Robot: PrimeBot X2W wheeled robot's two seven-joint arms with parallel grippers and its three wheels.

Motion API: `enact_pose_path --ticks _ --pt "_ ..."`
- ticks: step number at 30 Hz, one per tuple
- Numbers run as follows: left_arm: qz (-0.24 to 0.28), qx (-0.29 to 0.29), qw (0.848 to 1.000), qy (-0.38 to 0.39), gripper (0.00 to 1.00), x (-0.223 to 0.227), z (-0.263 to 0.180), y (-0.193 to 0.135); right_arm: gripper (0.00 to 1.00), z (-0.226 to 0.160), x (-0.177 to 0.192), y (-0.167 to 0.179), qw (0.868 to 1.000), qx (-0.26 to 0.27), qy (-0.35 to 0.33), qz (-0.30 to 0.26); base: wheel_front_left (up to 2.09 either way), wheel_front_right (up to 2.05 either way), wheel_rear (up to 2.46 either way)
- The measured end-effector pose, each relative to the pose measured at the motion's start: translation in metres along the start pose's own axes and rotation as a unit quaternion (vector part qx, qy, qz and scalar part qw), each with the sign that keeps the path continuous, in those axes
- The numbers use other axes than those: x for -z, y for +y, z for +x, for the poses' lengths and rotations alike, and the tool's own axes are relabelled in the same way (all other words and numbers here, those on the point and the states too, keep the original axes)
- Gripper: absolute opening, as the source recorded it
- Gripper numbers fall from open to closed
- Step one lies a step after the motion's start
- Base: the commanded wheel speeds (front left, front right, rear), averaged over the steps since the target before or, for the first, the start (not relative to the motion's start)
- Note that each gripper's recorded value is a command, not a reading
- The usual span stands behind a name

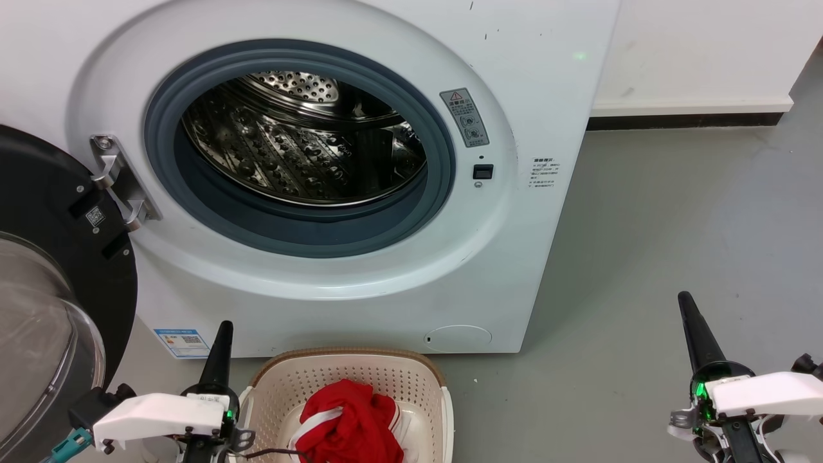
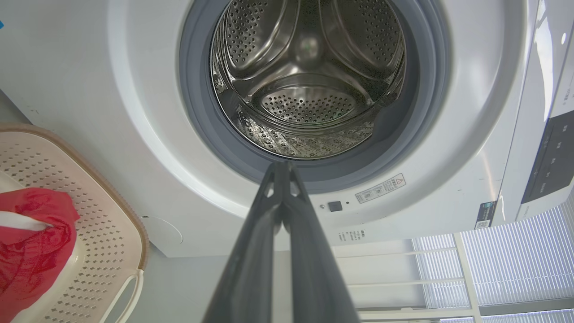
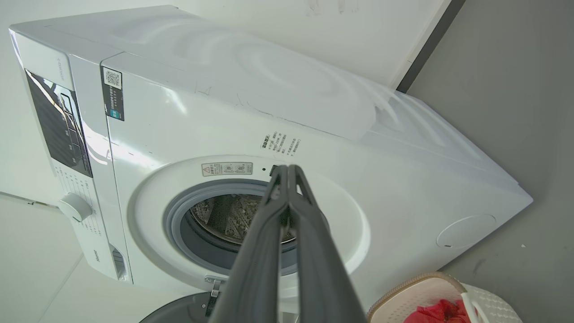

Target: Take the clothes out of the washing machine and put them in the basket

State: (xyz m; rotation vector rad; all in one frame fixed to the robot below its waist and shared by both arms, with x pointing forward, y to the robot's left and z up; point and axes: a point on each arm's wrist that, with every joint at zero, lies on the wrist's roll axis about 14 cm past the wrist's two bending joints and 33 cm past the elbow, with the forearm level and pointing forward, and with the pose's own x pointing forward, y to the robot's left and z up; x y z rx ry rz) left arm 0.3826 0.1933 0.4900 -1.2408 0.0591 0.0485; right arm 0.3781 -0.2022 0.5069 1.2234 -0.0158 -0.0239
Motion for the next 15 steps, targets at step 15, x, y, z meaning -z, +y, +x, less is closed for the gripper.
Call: enact_pose_path --ticks 15 --pt "-0.067 0.009 0.998 0.0 0.0 -0.0035 0.0014 -0.0034 0.0 0.0042 0.0007 -0.0006 0.998 0.002 0.006 0.07 0.0 0.0 0.0"
